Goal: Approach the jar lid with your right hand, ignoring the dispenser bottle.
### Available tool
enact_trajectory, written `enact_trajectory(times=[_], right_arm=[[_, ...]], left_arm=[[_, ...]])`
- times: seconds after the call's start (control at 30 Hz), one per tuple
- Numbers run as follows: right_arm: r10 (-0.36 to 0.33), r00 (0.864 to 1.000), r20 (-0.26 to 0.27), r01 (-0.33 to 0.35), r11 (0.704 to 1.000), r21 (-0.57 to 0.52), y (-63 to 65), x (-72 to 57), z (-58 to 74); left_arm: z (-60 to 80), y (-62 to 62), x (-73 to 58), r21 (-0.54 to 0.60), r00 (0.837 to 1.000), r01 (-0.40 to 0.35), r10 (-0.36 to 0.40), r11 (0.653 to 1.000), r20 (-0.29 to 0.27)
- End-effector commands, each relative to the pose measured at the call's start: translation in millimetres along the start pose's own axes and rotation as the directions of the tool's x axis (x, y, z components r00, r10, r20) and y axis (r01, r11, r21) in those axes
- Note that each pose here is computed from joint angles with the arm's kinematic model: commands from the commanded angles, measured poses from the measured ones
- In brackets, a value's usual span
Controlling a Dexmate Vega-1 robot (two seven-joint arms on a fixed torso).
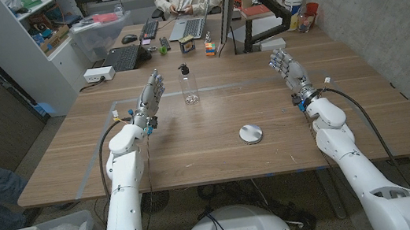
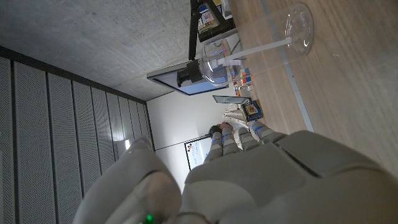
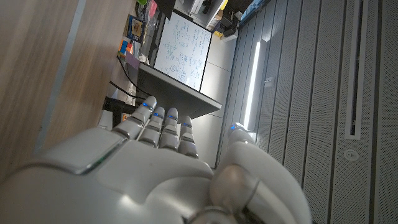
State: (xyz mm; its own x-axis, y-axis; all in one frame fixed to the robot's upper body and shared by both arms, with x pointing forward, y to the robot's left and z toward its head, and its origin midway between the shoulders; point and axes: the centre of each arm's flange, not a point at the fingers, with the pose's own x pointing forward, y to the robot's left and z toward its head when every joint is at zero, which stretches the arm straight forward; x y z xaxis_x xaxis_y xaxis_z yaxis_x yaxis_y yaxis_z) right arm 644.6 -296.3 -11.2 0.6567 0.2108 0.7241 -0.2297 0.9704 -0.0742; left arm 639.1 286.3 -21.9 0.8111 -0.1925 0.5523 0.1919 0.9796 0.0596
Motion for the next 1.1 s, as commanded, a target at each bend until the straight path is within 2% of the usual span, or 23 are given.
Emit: enact_trajectory(times=[0.03, 0.6, 1.1], right_arm=[[0.02, 0.999, 0.027, -0.02, 1.0, 0.003, -3.0, -2.3, 3.1], [0.039, 0.997, 0.068, -0.035, 0.998, -0.059, -5.8, -6.6, 16.3], [0.047, 0.993, 0.112, -0.036, 0.995, -0.098, -5.5, -11.2, 21.5]], left_arm=[[-0.3, 0.6, -2.0, 0.001, 1.0, -0.002, 0.002, 1.0, -0.001], [1.6, -4.3, -0.6, 0.014, 1.0, 0.004, -0.004, 1.0, -0.007], [5.9, -5.0, -2.7, 0.03, 1.0, 0.001, 0.0, 1.0, -0.008]])
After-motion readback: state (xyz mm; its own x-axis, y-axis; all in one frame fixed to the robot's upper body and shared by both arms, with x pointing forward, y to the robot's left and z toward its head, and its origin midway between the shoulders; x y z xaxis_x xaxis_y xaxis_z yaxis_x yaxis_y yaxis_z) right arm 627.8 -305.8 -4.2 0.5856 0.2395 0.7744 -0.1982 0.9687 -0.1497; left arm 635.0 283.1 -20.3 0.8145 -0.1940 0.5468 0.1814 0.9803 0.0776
